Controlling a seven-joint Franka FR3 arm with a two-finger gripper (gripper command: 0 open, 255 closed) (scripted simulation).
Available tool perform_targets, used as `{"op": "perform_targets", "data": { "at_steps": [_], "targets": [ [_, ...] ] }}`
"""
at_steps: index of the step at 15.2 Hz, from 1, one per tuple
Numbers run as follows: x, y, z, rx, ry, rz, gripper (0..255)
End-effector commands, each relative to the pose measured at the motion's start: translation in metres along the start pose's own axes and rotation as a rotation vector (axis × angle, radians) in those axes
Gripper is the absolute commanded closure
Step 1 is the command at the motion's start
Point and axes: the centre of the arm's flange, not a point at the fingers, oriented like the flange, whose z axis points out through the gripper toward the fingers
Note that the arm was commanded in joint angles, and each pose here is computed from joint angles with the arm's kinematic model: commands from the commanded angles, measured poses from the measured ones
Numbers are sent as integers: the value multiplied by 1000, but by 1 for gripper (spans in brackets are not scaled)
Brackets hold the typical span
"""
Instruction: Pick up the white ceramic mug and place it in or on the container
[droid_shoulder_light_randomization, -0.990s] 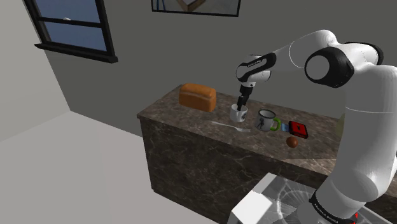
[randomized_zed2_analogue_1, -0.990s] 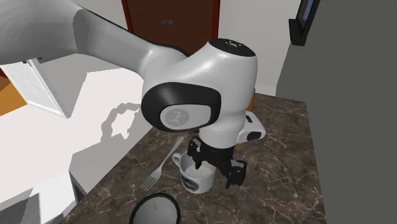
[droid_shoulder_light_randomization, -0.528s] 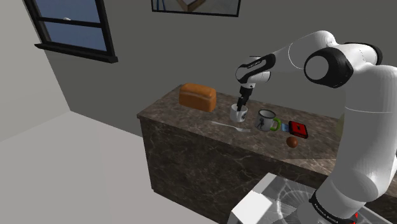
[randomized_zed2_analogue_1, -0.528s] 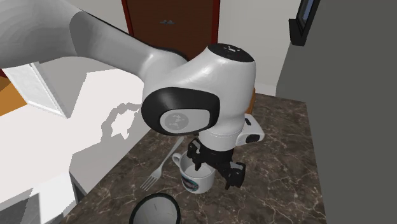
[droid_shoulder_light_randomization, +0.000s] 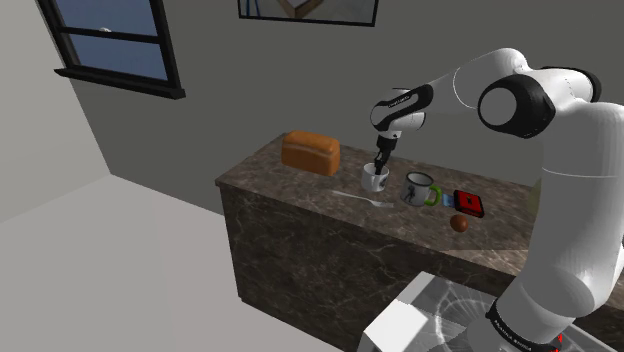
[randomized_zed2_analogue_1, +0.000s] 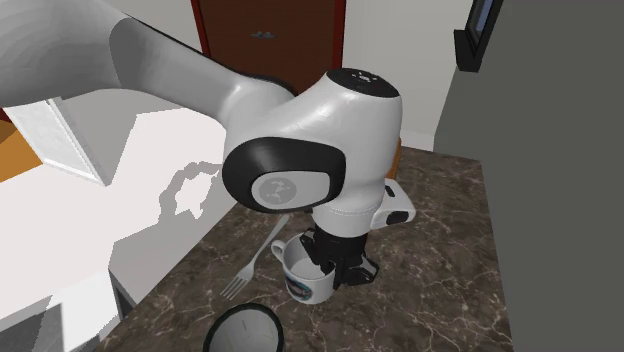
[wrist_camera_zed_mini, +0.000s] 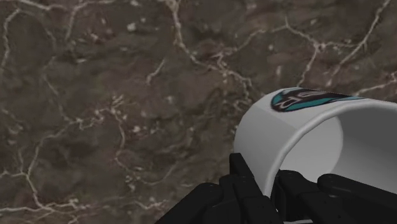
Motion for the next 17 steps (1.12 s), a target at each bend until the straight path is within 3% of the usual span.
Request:
{"op": "perform_targets", "data": {
  "at_steps": [1, 17],
  "targets": [
    [0, 0, 0, 0, 0, 0, 255],
    [1, -4, -74, 0, 0, 0, 255]
  ]
}}
